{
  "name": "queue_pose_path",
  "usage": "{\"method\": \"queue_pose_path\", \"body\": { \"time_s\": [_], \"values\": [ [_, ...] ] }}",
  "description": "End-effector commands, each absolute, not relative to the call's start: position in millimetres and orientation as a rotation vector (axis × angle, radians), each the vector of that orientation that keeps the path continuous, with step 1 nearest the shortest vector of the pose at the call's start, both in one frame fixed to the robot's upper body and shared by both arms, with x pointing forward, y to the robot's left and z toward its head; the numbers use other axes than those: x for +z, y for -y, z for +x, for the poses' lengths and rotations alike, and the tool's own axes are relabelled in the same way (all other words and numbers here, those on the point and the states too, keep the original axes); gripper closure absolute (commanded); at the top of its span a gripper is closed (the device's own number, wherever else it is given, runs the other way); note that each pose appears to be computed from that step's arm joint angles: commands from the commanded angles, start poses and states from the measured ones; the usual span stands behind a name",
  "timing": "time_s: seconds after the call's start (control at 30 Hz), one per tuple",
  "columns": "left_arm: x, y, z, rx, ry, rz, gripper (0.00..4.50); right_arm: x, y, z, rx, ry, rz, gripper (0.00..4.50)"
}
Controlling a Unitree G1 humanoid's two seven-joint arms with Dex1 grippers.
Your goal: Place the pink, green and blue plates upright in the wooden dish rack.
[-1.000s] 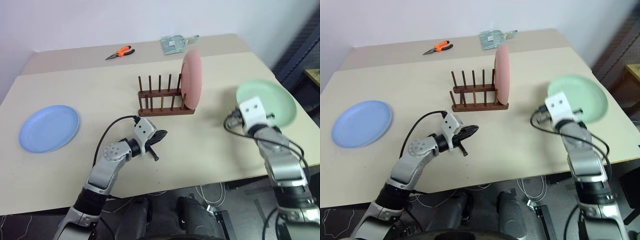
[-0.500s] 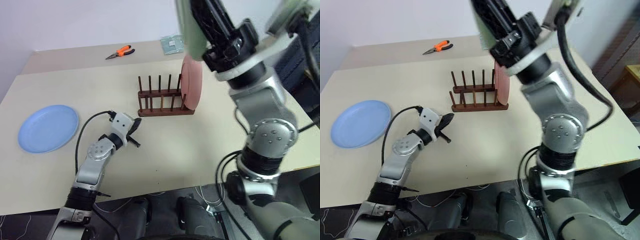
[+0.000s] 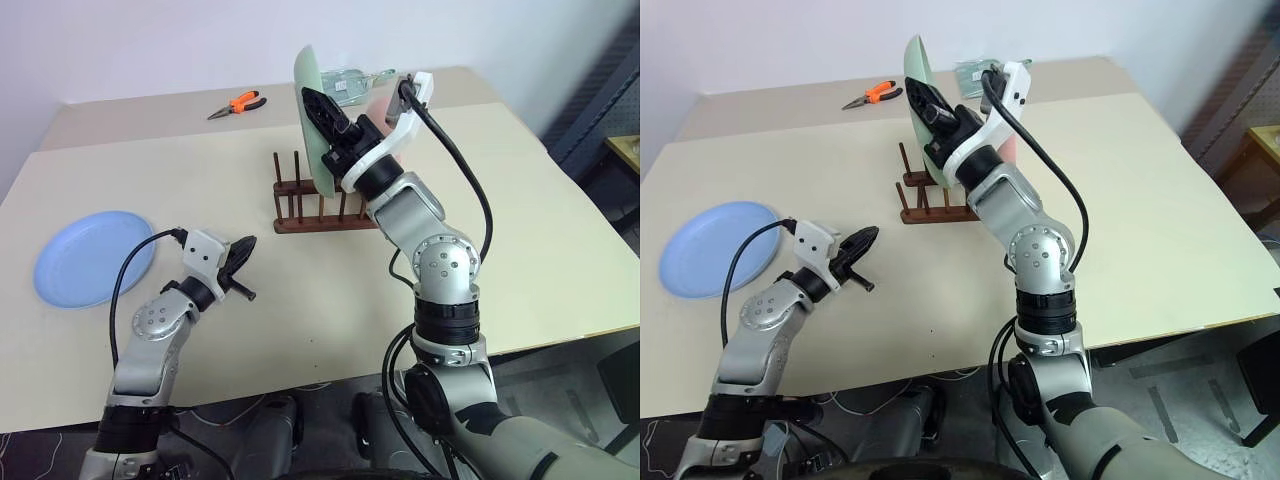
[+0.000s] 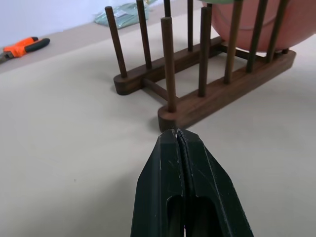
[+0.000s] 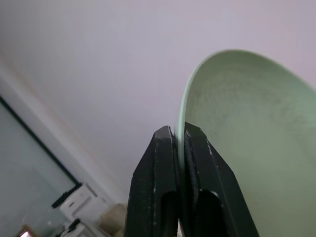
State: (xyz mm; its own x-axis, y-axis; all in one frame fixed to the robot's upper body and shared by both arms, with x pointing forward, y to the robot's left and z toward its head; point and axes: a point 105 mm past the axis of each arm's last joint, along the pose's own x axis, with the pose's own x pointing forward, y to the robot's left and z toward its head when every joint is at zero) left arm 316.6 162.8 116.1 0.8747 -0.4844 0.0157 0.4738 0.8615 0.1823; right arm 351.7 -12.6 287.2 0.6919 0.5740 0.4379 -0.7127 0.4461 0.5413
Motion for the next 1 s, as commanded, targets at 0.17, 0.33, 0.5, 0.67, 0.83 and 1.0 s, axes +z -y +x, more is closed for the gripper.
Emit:
{"method": "queue_pose_path", "body": {
  "time_s": [0.17,0.33,0.5,0.67,0.83,1.0],
  "values": [
    [129.1,-158.7,313.3,-0.511,0.101,0.18,4.5,287.8,15.5,361.2,0.744,0.199,0.816,4.47],
    [125.9,-153.9,313.9,-0.536,0.089,0.197,4.5,281.7,23.5,377.8,0.677,0.175,0.841,4.17],
    [125.6,-151.6,314.8,-0.542,0.088,0.198,4.5,282.6,25.9,383.7,0.663,0.207,0.732,2.14],
    [124.7,-150.7,314.3,-0.544,0.084,0.201,4.5,301.5,24.9,379.4,0.695,0.35,0.455,1.16],
    [124.7,-161.8,315.6,-0.489,0.077,0.212,4.5,317.5,10.2,354.8,0.793,0.553,-0.026,1.16],
    [137.9,-215.3,324.7,-0.215,0.103,0.122,3.6,300.2,10.3,351.2,0.788,0.663,-0.52,0.25]
  ]
}}
